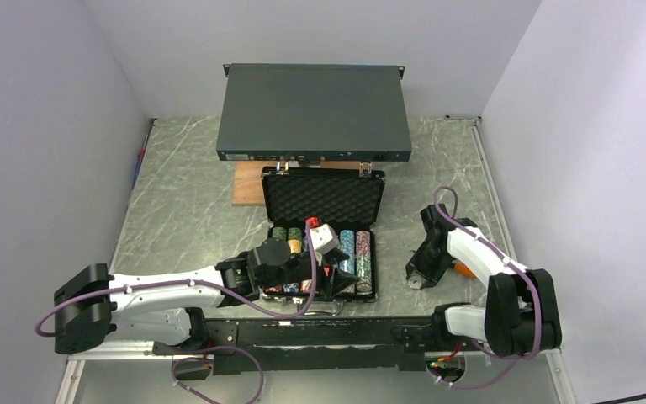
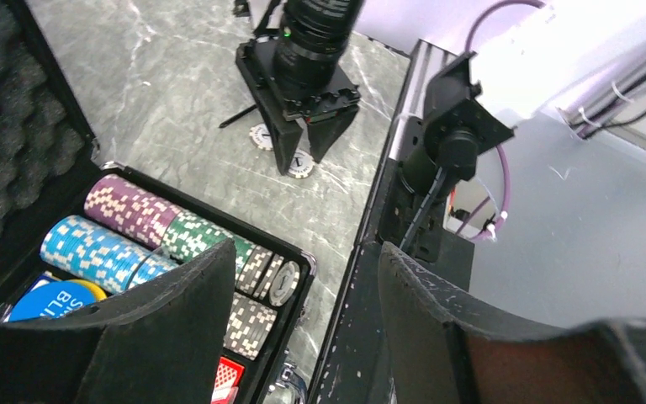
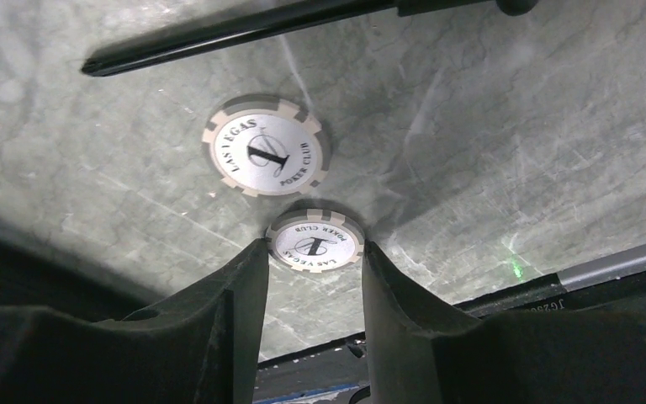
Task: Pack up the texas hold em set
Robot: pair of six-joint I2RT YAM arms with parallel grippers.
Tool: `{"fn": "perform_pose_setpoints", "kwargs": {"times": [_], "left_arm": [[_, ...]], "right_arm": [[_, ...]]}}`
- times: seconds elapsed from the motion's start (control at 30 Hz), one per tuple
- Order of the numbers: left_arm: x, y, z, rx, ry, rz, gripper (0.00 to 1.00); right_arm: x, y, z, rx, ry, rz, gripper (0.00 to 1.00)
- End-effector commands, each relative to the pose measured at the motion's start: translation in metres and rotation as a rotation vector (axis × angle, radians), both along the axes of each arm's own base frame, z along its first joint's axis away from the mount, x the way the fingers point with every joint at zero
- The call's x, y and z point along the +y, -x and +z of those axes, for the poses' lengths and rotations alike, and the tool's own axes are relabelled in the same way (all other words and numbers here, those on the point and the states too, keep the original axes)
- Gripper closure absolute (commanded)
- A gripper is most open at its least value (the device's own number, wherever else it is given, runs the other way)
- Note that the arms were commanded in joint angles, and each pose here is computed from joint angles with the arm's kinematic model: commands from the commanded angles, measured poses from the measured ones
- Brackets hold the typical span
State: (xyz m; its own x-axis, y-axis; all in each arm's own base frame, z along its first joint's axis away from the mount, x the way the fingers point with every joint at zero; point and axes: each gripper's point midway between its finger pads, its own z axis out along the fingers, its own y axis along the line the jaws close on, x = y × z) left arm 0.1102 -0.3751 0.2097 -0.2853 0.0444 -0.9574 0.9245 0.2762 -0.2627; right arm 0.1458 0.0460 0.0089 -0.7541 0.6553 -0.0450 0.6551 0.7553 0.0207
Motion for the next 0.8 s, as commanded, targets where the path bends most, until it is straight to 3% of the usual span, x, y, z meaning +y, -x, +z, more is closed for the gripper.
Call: {"fn": "perform_pose_setpoints", "kwargs": {"times": [0.0, 0.23, 0.5, 0.77], "left_arm": [[0.001, -0.025, -0.005, 0.076, 0.02, 0.153, 0.33], [-0.009, -0.056, -0.016, 0.166, 0.126, 0.256, 0.28], [-0.043, -0.076, -0.001, 0.19, 0.324, 0.142, 0.31], [-0.087, -0.085, -0.019, 0.238, 0.311, 0.061, 0.34]], "right_arm": [[0.006, -0.017, 0.016, -0.092, -0.028, -0.009, 0.76], [0.022, -0.032, 0.051, -0.162, -0.117, 0.009, 0.78], [0.054, -0.059, 0.101, -0.276, -0.296, 0.022, 0.8], [0.069, -0.068, 0.127, -0.326, -0.374, 0.048, 0.84]]}}
